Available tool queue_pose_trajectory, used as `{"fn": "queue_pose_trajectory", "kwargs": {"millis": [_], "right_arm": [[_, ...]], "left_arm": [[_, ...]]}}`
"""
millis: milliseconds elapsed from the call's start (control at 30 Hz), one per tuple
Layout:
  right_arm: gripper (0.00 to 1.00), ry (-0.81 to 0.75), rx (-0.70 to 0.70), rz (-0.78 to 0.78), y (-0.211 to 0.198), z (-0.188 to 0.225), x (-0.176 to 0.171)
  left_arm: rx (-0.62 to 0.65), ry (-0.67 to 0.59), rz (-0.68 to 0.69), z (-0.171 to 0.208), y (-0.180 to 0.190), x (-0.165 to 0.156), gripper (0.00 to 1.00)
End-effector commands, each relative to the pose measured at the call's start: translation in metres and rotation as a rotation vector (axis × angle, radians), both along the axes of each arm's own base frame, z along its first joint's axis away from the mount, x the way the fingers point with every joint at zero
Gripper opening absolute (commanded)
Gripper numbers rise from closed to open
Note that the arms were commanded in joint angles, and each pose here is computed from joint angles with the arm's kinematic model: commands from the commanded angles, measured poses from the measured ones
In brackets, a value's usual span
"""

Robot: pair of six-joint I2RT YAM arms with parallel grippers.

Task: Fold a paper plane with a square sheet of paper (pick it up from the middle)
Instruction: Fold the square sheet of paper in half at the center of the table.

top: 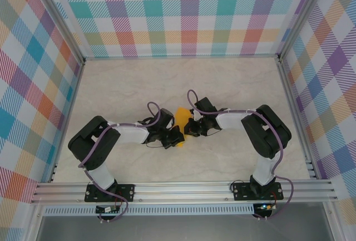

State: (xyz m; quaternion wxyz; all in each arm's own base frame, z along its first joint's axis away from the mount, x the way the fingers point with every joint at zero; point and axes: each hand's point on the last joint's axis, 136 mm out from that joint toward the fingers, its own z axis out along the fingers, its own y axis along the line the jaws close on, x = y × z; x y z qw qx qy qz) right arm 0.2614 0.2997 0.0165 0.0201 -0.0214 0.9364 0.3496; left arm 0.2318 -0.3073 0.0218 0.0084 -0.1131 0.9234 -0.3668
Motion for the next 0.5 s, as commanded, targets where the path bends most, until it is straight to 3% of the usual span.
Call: {"fn": "queue_pose_trajectory", "kwargs": {"millis": [0,233,467], "right_arm": [[0.06,0.022,-0.039,-0.003,-0.005,-0.013,0.000],[0.06,-0.012,-0.037,-0.002,-0.011,-0.010,0.009],[0.07,-0.049,0.028,-0.018,-0.022,-0.002,0.040]], "left_arm": [[0.039,0.014,-0.022,-0.012,0.004,-0.012,0.04],[0.116,0.059,-0.025,-0.033,0.026,-0.030,0.03],[0.161,0.131,-0.014,-0.051,0.039,-0.046,0.03]]}}
